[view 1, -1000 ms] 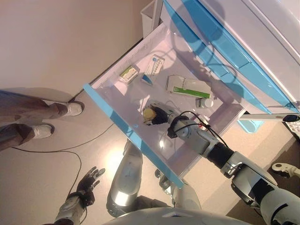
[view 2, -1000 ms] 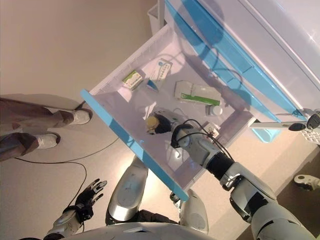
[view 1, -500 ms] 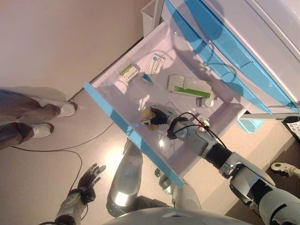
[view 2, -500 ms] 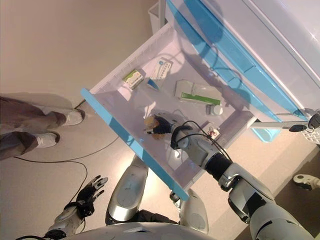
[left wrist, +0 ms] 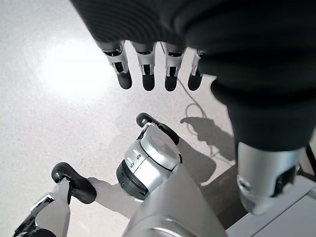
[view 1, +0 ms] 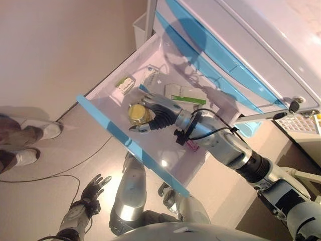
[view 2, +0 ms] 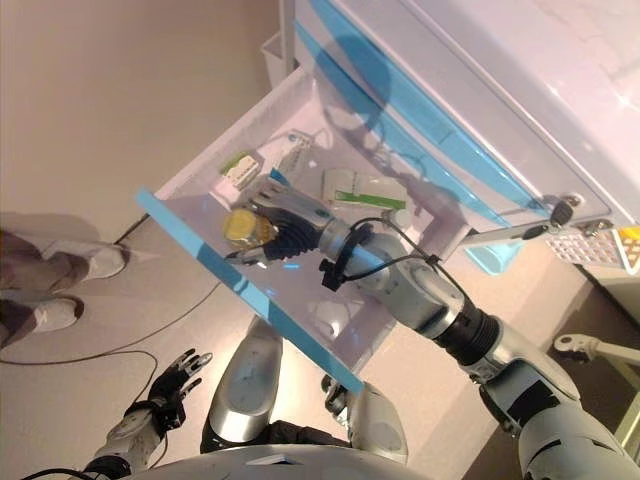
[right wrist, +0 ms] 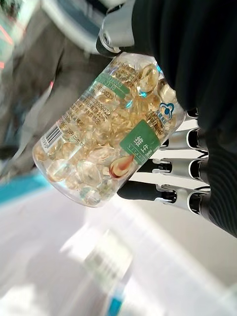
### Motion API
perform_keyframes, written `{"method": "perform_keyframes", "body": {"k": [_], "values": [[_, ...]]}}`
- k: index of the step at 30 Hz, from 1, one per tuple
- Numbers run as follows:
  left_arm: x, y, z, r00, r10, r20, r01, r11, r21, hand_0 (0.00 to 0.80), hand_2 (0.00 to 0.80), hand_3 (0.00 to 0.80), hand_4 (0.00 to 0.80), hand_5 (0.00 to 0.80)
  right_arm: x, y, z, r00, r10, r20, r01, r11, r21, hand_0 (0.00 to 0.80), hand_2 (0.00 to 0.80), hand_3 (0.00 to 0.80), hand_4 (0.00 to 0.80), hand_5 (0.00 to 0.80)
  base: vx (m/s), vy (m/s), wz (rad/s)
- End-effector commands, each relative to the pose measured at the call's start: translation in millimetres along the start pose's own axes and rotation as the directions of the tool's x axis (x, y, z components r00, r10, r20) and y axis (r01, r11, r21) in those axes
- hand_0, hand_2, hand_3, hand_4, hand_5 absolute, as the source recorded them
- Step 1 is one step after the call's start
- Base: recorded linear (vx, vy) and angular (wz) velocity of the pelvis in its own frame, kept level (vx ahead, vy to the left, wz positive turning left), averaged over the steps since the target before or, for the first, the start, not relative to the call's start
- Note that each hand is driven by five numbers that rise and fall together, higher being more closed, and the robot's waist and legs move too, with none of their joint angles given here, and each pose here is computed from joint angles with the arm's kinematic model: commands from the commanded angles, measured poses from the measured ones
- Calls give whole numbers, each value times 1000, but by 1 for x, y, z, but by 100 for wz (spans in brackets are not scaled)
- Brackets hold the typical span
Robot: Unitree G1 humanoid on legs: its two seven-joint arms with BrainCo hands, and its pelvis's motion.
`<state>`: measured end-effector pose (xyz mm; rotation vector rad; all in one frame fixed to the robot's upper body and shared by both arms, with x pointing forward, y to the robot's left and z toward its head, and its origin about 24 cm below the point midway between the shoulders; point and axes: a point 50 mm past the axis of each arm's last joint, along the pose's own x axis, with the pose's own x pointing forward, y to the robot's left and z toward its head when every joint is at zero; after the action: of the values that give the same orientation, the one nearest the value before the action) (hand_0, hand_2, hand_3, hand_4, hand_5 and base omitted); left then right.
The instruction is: Open the drawer and pick up the medicine
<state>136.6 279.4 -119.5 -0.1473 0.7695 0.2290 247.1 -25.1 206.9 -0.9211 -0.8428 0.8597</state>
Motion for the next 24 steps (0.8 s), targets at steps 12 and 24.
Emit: {"method": "perform_keyframes", "body": {"k": [12,24], "values": [[-33,-7,-83,962,57,-267,-61,998,-7,0,0,0,0,0,-19,-66,59,949,-33,313,31,999,13,800,800,800,800,800,73,38,-18],[-46,0,-104,921,111,-374,-146,987,-68,0,0,0,0,0,-35,-135,19,886,-463,31,460,885,71,800,800,800,800,800,53,24,-8]]}}
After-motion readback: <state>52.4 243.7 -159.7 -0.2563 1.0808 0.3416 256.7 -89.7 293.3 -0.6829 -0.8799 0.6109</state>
